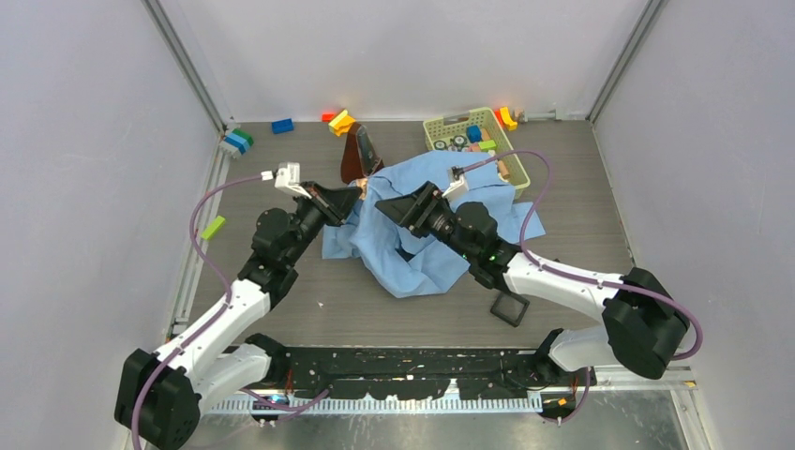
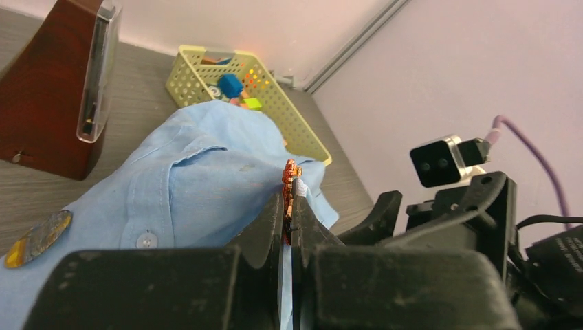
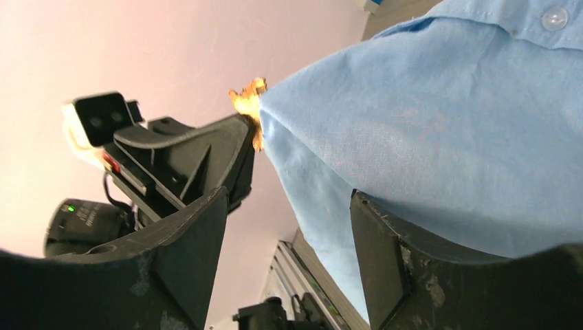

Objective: Remove the brooch from the garment

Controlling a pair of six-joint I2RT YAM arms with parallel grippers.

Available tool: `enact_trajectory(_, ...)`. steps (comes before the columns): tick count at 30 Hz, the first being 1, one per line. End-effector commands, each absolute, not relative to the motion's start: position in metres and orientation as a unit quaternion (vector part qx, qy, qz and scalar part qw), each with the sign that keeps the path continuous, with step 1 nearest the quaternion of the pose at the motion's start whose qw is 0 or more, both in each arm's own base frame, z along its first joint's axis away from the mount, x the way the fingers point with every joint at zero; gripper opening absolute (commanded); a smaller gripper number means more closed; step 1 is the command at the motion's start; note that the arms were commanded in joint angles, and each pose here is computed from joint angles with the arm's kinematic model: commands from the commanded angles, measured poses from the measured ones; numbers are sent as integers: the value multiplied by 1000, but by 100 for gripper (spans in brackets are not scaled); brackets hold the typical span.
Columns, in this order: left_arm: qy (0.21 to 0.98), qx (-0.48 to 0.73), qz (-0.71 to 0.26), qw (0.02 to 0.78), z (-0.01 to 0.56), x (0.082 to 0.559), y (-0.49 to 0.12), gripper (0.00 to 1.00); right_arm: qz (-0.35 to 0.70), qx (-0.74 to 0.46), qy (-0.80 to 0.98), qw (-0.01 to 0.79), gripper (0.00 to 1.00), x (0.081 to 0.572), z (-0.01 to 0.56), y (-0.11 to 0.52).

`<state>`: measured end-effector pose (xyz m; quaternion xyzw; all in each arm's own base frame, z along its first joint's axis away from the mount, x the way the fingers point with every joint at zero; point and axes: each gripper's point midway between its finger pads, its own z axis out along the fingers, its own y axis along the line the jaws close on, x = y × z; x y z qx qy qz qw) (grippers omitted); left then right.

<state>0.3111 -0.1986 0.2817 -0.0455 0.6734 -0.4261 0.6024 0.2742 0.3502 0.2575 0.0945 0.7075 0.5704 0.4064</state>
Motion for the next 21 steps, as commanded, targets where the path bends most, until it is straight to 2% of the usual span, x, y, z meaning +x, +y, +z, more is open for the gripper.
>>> enact_trajectory(1, 612, -53, -476, 629, 319, 300, -197, 0, 619, 132, 638, 439, 70, 285, 304, 341)
enact_trajectory(6, 594, -66, -519, 611, 319, 291, -201, 0, 672, 118, 603, 413, 66, 280, 319, 350)
enact_trajectory(12, 577, -74, -544, 605, 323, 283, -201, 0, 676, 124, 613, 389, 59, 286, 309, 358)
enact_trajectory(14, 577, -72, -544, 605, 324, 281, -200, 0, 670, 123, 621, 388, 61, 287, 305, 358)
enact_trajectory(18, 582, -68, -543, 602, 325, 279, -201, 0, 645, 121, 639, 402, 76, 287, 294, 352)
enact_trajectory(19, 584, -68, -544, 599, 325, 278, -201, 0, 631, 119, 654, 400, 77, 289, 287, 353)
enact_trajectory(21, 588, -67, -549, 590, 324, 277, -204, 0, 627, 111, 664, 392, 71, 290, 287, 357)
